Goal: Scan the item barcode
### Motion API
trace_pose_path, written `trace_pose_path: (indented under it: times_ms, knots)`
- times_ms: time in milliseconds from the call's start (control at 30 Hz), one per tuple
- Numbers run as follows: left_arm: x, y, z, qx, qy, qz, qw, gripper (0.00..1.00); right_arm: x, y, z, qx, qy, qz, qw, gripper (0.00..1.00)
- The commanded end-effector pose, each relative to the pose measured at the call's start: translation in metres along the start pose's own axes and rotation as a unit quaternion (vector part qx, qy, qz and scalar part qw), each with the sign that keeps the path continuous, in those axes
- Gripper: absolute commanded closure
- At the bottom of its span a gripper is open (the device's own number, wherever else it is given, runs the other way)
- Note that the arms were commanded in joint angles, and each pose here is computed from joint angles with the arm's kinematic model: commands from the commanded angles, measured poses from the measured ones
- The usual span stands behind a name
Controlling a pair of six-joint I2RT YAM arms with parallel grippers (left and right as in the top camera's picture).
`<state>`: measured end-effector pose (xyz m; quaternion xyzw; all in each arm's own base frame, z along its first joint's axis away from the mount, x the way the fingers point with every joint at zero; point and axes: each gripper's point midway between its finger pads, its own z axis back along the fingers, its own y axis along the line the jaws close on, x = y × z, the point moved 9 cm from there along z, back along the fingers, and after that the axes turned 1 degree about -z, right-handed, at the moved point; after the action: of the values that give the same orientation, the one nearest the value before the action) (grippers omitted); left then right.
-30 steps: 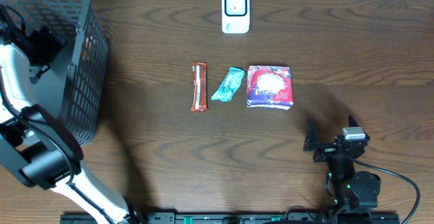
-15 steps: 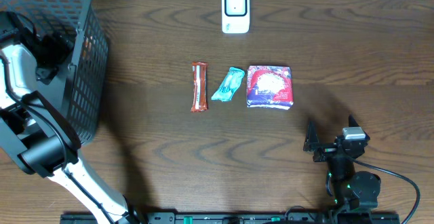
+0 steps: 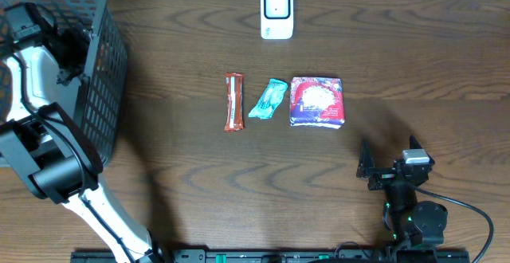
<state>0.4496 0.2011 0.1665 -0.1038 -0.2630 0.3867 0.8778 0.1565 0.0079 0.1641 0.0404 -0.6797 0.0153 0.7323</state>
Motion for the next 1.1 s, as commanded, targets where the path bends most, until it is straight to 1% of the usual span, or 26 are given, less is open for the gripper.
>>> trace_pose_path:
  times_ms: [0,133,200,333,533,567,833,900,1000,1033,1067]
  knots:
    - [-0.008,0.005,-0.014,0.034,0.003,0.010,0.999,0.00,-0.001,0.001,0.000,0.002,0.000,0.005,1.000,0.01]
    - [-0.011,0.002,-0.017,0.031,0.002,0.005,0.999,0.00,-0.001,0.001,0.000,0.002,0.000,0.005,1.000,0.01]
    - [-0.013,0.004,-0.019,0.032,0.001,0.005,0.999,0.02,-0.001,0.001,0.000,0.002,0.000,0.005,1.000,0.01]
    - [-0.016,0.011,-0.023,0.056,-0.003,0.006,0.998,0.03,-0.001,0.001,0.000,0.002,0.000,0.005,1.000,0.01]
    - [-0.018,0.013,-0.027,0.057,-0.005,0.006,0.998,0.05,-0.001,0.001,0.000,0.002,0.000,0.005,1.000,0.01]
    - [-0.019,0.014,-0.029,0.056,-0.006,0.005,0.998,0.07,-0.001,0.001,0.000,0.002,0.000,0.005,1.000,0.01]
    - [-0.029,0.025,-0.056,0.067,0.018,0.010,0.998,0.08,-0.001,0.001,0.000,0.002,0.000,0.005,1.000,0.01]
    - [-0.031,0.027,-0.060,0.070,0.022,0.010,0.997,0.14,-0.001,0.001,0.000,0.002,0.000,0.006,1.000,0.01]
    - [-0.030,0.027,-0.060,0.068,0.019,0.010,0.997,0.34,-0.001,0.001,0.000,0.002,0.000,0.006,1.000,0.01]
    - [-0.030,0.026,-0.059,0.068,0.018,0.010,0.998,0.37,-0.001,0.001,0.000,0.002,0.000,0.005,1.000,0.01]
    - [-0.029,0.026,-0.059,0.067,0.017,0.010,0.998,0.43,-0.001,0.001,0.000,0.002,0.000,0.005,1.000,0.01]
